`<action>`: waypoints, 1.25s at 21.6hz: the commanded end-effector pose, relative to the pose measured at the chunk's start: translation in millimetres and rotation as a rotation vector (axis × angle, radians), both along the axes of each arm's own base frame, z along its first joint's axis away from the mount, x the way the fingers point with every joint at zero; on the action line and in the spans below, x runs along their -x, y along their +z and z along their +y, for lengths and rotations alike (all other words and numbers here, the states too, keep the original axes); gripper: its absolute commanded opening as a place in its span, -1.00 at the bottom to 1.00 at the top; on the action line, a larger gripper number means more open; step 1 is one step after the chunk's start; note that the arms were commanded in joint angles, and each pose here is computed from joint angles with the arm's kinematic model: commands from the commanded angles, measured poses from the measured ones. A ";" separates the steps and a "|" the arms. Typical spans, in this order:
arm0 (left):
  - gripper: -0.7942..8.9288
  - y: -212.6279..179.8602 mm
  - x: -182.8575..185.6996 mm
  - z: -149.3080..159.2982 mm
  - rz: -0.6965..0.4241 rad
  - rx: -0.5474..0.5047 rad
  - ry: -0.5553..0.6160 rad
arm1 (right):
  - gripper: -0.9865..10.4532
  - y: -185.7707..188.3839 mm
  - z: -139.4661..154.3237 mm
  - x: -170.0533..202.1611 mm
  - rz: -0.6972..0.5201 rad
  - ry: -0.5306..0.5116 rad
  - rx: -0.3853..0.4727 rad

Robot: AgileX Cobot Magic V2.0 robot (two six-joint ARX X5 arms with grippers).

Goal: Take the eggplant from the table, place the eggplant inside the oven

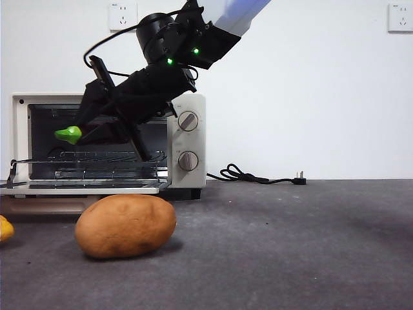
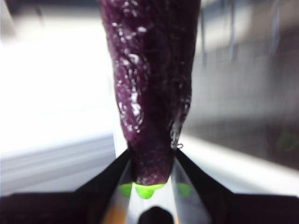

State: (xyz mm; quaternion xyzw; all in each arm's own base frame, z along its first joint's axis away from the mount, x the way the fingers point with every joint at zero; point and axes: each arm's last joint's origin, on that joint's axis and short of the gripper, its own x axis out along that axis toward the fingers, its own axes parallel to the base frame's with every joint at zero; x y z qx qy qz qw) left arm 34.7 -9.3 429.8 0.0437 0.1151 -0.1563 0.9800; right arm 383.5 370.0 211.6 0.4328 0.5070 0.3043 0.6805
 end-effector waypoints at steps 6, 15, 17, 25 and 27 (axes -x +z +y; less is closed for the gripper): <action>-0.85 -3.1 1.1 -1.1 0.009 -0.028 -0.040 | -0.85 -5.2 2.8 -3.6 -0.052 -0.210 0.053; -0.85 -3.3 1.4 -1.7 0.010 -0.032 -0.059 | -0.44 0.8 4.1 -6.9 -0.158 -0.280 0.045; -0.85 -3.3 1.4 -1.8 0.010 -0.032 -0.063 | -0.37 0.9 4.0 -7.1 -0.162 -0.286 0.047; -0.85 -4.7 2.0 -2.3 0.024 -0.035 -0.078 | -0.26 0.9 3.9 -7.2 -0.190 -0.279 0.065; -0.85 -5.0 2.1 -2.3 0.028 -0.035 -0.080 | -0.27 0.9 3.9 -7.2 -0.204 -0.272 0.073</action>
